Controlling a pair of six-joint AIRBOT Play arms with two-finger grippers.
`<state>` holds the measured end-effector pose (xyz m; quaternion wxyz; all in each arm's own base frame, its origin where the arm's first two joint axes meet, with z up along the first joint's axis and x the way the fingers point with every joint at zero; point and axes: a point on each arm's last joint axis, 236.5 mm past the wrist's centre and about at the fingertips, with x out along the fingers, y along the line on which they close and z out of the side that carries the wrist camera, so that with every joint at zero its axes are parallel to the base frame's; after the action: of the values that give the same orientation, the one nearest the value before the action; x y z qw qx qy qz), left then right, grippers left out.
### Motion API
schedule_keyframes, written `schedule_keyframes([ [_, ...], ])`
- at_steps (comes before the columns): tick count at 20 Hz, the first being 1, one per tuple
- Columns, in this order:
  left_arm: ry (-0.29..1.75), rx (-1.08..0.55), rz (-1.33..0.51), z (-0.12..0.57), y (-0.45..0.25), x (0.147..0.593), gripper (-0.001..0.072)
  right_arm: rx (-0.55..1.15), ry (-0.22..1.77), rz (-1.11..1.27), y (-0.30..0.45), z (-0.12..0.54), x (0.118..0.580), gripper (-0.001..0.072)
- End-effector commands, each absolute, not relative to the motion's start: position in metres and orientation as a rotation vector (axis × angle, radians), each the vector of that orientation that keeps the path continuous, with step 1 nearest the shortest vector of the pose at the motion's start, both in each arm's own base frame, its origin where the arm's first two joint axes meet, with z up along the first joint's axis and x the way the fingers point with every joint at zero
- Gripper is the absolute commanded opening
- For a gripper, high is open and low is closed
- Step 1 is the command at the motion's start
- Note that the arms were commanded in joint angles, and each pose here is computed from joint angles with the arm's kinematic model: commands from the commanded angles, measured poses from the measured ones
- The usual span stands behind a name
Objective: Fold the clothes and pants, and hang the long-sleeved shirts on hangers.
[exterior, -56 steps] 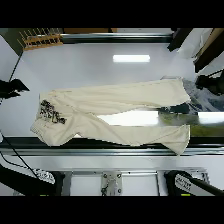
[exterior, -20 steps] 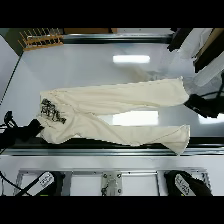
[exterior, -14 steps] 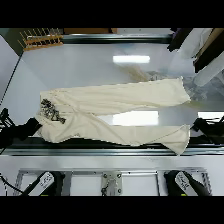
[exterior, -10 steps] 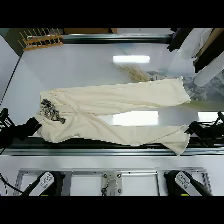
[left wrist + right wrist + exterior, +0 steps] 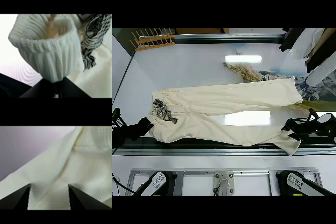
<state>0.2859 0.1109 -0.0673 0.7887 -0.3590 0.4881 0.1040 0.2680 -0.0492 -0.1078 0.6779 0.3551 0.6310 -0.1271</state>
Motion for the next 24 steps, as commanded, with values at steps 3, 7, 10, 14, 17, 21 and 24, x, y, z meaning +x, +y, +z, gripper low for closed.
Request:
schedule_keyframes([
  [3,1.046,-0.77,0.227,-0.067,0.112,0.287,0.002,0.736,1.316,-0.257,-0.043,-0.106,0.303,0.0099],
  [7,1.015,-0.746,0.209,-0.046,0.12,0.299,0.002,0.65,1.128,-0.23,-0.073,-0.039,0.37,0.0016],
  [10,0.982,-0.71,0.178,-0.02,0.125,0.314,0.002,0.601,1.019,-0.197,-0.088,0.015,0.419,0.0017],
  [14,0.98,-0.648,0.12,-0.012,0.107,0.33,0.002,0.595,0.996,-0.15,-0.08,0.026,0.455,0.0463],
  [17,0.982,-0.624,0.093,-0.012,0.096,0.336,0.002,0.598,1.003,-0.164,-0.089,0.03,0.451,0.0591],
  [21,0.986,-0.621,0.089,-0.012,0.095,0.335,0.002,0.515,1.309,-0.337,-0.133,-0.024,0.349,0.0591],
  [24,0.985,-0.622,0.09,-0.012,0.095,0.335,0.002,0.688,1.37,-0.429,-0.138,-0.067,0.288,0.0591],
])
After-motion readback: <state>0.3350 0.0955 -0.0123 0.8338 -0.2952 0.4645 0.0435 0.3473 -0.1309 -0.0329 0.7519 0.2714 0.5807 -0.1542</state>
